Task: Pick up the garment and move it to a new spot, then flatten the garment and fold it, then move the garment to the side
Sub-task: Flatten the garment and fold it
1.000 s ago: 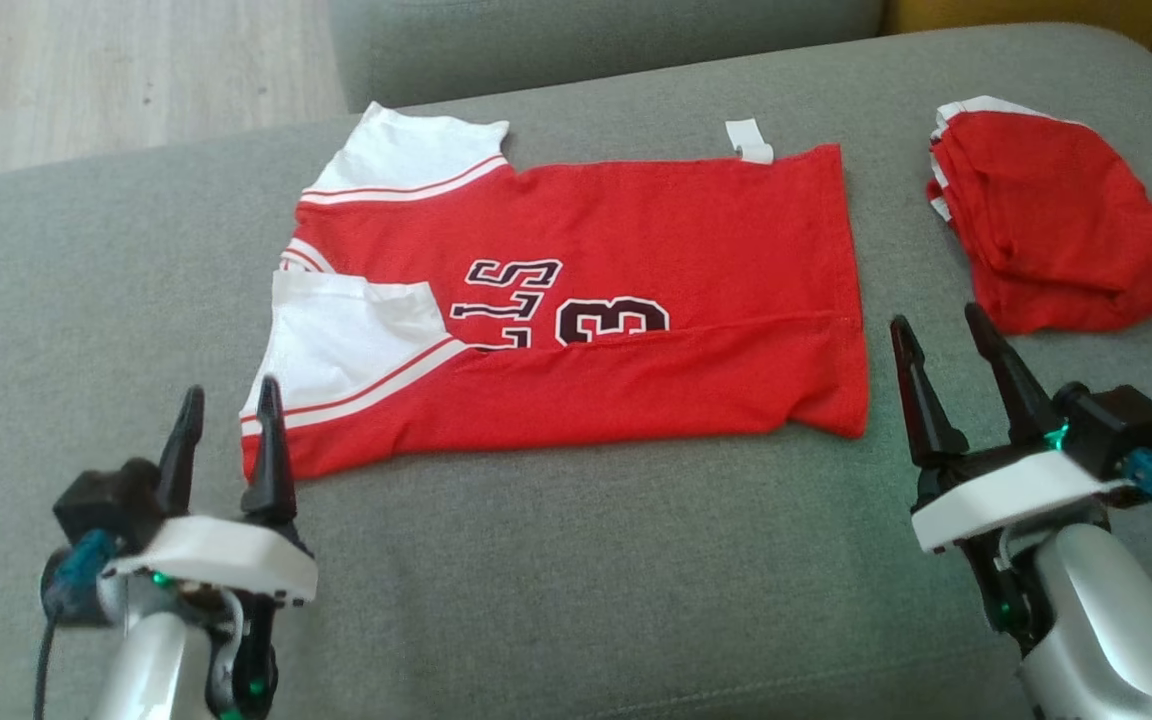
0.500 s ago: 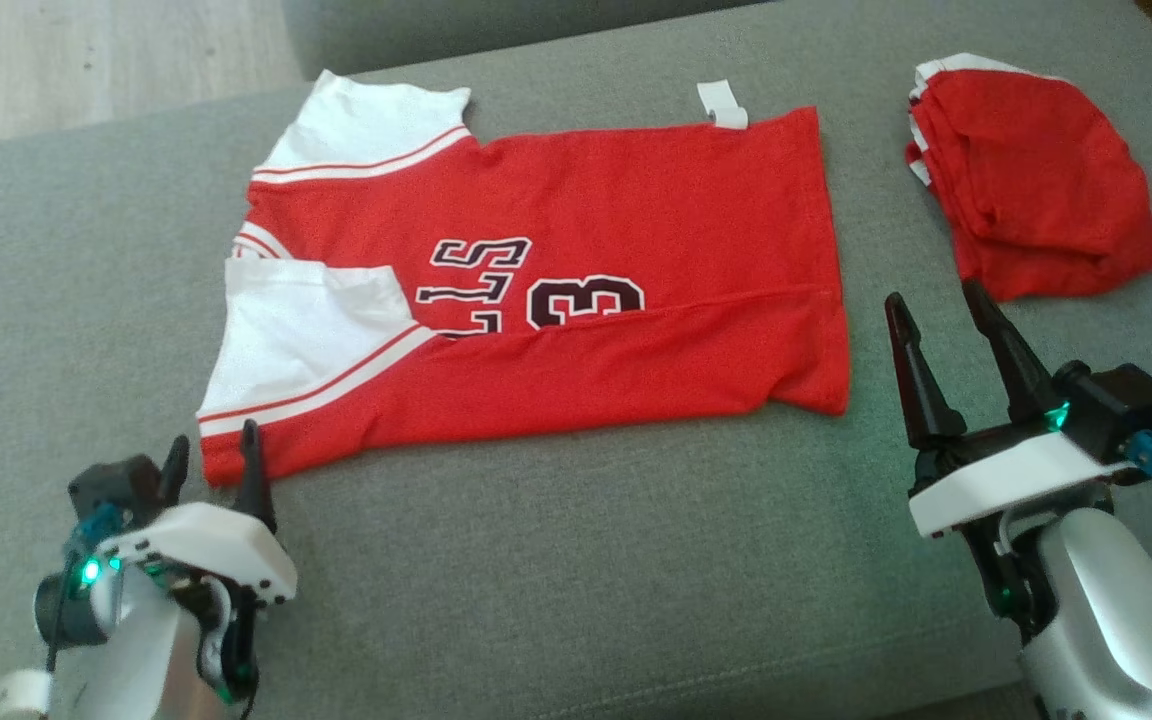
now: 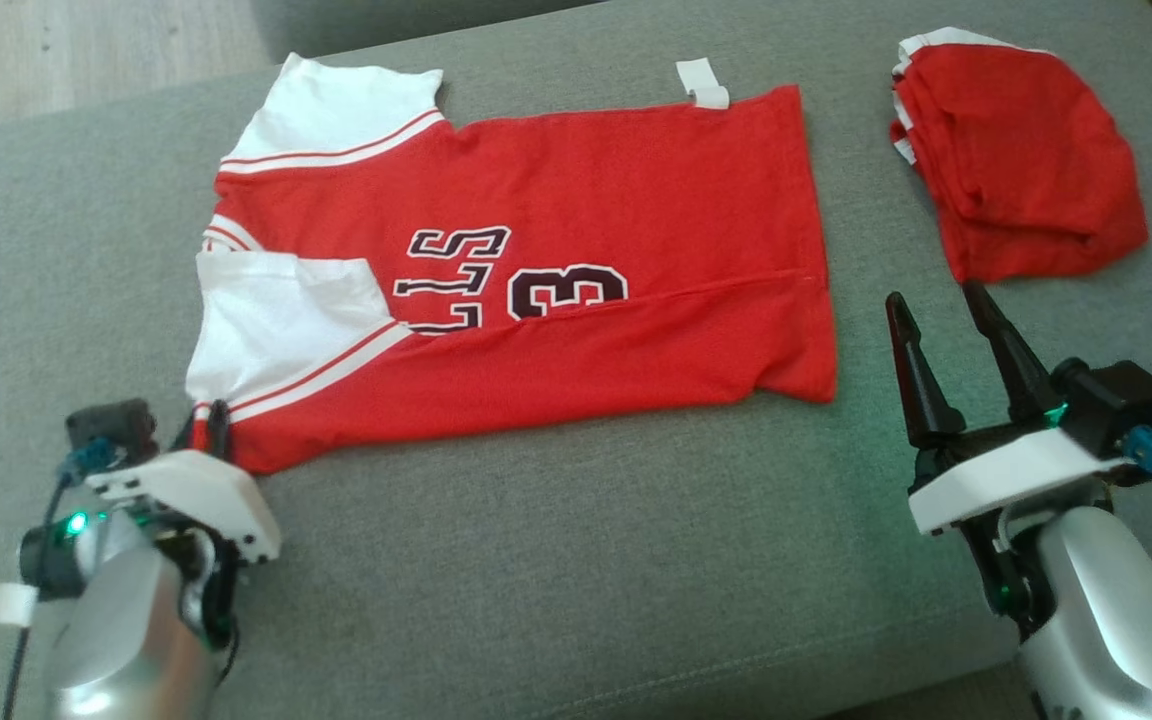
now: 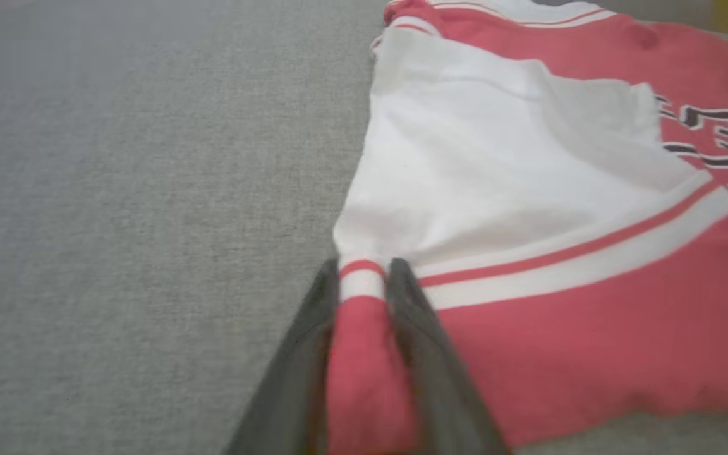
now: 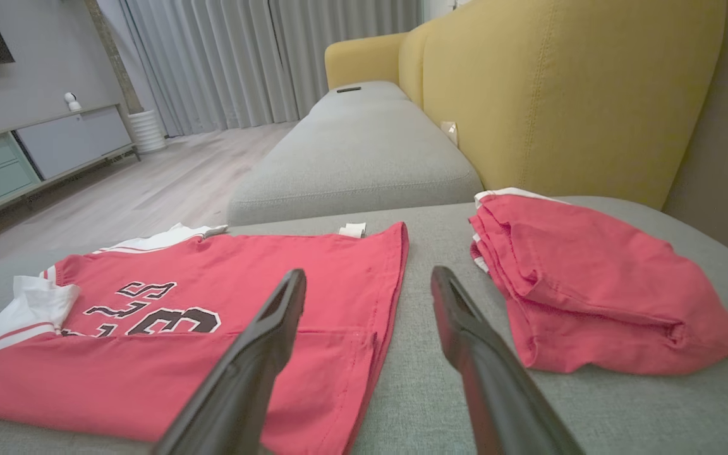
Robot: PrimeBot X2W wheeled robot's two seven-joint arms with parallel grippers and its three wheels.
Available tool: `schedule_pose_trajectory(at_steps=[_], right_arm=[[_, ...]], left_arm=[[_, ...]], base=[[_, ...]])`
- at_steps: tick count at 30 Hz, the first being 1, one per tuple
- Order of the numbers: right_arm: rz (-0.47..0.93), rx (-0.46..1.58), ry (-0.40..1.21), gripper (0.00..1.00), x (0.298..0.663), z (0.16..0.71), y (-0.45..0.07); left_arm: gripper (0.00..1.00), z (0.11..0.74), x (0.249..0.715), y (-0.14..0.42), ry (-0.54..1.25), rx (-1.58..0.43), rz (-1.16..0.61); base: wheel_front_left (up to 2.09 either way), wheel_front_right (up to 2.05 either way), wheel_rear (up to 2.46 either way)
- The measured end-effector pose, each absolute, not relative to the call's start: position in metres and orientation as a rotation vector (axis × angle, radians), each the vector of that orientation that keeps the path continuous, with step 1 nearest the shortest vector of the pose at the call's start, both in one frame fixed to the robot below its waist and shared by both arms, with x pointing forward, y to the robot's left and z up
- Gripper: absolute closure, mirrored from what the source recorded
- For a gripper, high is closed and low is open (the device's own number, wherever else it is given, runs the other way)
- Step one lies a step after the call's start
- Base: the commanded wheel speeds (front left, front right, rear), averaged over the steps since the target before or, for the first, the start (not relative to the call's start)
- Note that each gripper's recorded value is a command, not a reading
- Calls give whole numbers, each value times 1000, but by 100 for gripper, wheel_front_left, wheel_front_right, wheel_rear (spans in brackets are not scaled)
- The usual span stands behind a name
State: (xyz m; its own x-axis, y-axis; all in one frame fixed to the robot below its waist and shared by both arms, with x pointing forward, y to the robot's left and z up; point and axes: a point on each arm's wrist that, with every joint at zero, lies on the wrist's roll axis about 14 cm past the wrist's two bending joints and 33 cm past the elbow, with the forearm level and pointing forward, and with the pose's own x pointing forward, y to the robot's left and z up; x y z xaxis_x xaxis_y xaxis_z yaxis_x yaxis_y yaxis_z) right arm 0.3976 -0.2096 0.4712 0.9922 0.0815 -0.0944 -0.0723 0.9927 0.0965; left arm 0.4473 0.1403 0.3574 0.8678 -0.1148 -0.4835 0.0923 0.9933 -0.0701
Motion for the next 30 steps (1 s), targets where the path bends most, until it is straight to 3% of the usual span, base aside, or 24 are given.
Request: schedule_pose_trajectory(at_steps=[16,30], right_arm=[[51,148,395,0,397,407,-190],[23,317,584,0,412,367,-174]], left_arm=[[100,461,467,125,96,-58,-206],[100,450,454,124,107,-53,-222]], base=[[0,0,0],[0,0,0]])
